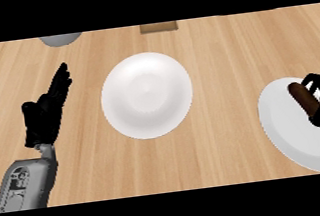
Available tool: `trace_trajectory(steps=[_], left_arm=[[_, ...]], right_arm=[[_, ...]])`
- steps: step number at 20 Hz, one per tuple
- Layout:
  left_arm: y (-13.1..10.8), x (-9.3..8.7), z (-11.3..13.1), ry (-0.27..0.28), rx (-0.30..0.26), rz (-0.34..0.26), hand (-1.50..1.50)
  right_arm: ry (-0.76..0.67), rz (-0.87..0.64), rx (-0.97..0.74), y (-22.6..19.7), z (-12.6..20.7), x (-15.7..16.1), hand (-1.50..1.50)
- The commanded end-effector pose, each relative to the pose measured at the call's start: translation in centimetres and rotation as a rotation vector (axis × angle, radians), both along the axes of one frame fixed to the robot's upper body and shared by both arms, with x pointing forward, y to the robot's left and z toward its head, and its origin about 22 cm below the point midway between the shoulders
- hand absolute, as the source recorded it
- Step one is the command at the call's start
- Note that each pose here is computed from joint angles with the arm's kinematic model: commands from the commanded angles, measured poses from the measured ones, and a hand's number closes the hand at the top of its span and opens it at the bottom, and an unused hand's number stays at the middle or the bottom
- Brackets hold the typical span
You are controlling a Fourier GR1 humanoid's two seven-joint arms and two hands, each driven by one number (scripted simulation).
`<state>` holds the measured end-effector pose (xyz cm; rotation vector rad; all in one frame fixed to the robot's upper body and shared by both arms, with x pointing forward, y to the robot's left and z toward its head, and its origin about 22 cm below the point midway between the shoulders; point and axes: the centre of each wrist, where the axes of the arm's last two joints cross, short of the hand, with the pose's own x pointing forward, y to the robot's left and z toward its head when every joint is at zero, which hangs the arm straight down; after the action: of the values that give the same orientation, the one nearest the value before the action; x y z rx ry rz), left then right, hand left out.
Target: Pick the sweet potato from the plate and place it in the plate
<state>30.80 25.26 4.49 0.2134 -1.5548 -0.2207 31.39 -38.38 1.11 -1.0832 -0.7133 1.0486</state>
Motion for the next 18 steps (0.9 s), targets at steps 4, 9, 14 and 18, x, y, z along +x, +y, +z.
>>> trace_trajectory(steps=[4, 9, 14, 18], left_arm=[[-0.5, -0.8, -0.9, -0.005, -0.002, 0.018, 0.00], [1.2, -1.3, -0.6, 0.019, 0.004, 0.043, 0.00], [2.7, -1.3, -0.8, 0.014, 0.005, 0.048, 0.00], [0.9, -1.2, -0.7, -0.001, -0.001, 0.034, 0.00]], right_arm=[[-0.132, -0.020, 0.042, 2.8, -0.8, -2.6, 1.50], [-0.121, -0.175, 0.227, 13.5, -4.6, -6.7, 1.50], [-0.530, -0.126, 0.208, 18.5, 2.2, -8.4, 1.50], [-0.704, -0.037, 0.209, 21.5, 6.8, -10.8, 1.50]])
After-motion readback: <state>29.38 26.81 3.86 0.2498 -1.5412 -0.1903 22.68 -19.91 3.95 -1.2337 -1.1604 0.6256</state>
